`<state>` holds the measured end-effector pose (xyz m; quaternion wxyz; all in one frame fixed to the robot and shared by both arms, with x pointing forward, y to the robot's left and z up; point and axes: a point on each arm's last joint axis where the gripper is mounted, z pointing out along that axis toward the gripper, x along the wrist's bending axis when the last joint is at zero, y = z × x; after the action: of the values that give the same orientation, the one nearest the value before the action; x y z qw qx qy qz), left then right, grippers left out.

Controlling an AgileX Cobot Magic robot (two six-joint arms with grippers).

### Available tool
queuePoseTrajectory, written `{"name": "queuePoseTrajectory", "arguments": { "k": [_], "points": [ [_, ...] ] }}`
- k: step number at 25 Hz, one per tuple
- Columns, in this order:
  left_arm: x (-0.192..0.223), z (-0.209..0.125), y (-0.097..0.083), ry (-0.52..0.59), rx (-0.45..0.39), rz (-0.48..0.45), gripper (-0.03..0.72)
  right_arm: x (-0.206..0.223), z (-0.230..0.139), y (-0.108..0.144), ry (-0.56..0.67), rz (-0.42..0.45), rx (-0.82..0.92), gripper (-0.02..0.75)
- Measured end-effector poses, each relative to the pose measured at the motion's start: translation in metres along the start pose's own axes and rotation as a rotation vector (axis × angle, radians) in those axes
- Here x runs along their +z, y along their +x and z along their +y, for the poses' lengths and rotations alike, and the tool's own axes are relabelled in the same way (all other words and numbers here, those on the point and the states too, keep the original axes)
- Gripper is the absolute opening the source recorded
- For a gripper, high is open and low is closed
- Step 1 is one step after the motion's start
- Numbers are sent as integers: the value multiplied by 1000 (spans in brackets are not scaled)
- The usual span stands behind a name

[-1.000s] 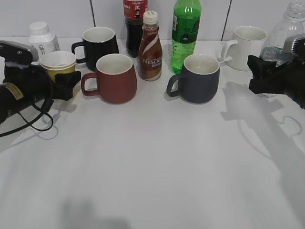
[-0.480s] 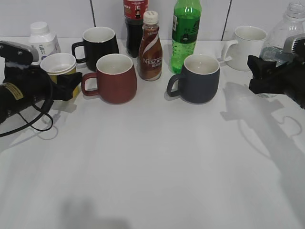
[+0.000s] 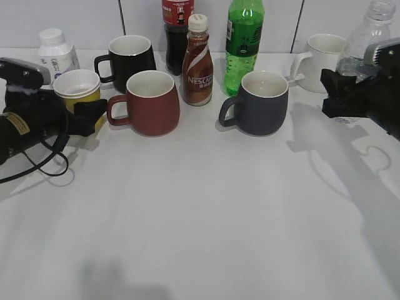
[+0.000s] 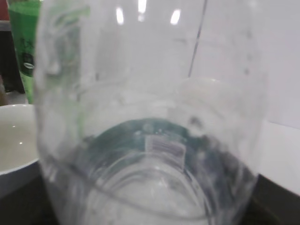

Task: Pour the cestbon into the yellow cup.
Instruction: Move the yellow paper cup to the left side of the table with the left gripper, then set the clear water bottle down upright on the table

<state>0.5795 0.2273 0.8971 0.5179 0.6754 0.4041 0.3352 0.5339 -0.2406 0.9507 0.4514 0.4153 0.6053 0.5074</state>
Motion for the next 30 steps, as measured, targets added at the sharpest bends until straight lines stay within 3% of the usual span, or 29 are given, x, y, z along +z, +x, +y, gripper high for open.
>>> {"name": "queuePoseTrajectory", "arguments": {
  "k": [9,19,28,30],
  "points": [
    [-15,4,-3,2,-9,12,601,26,-10,-1,21,-6,-9,472],
    [-19,2,-4,31,-11,16,601,42,-49,-1,132,-39,24,472],
    [-28,-4,-8,57,-22,15,601,43,-52,-3,110,-59,86,472],
    [-35,-3,-10,42,-28,18,601,43,-52,-3,112,-64,91,516]
  ]
}}
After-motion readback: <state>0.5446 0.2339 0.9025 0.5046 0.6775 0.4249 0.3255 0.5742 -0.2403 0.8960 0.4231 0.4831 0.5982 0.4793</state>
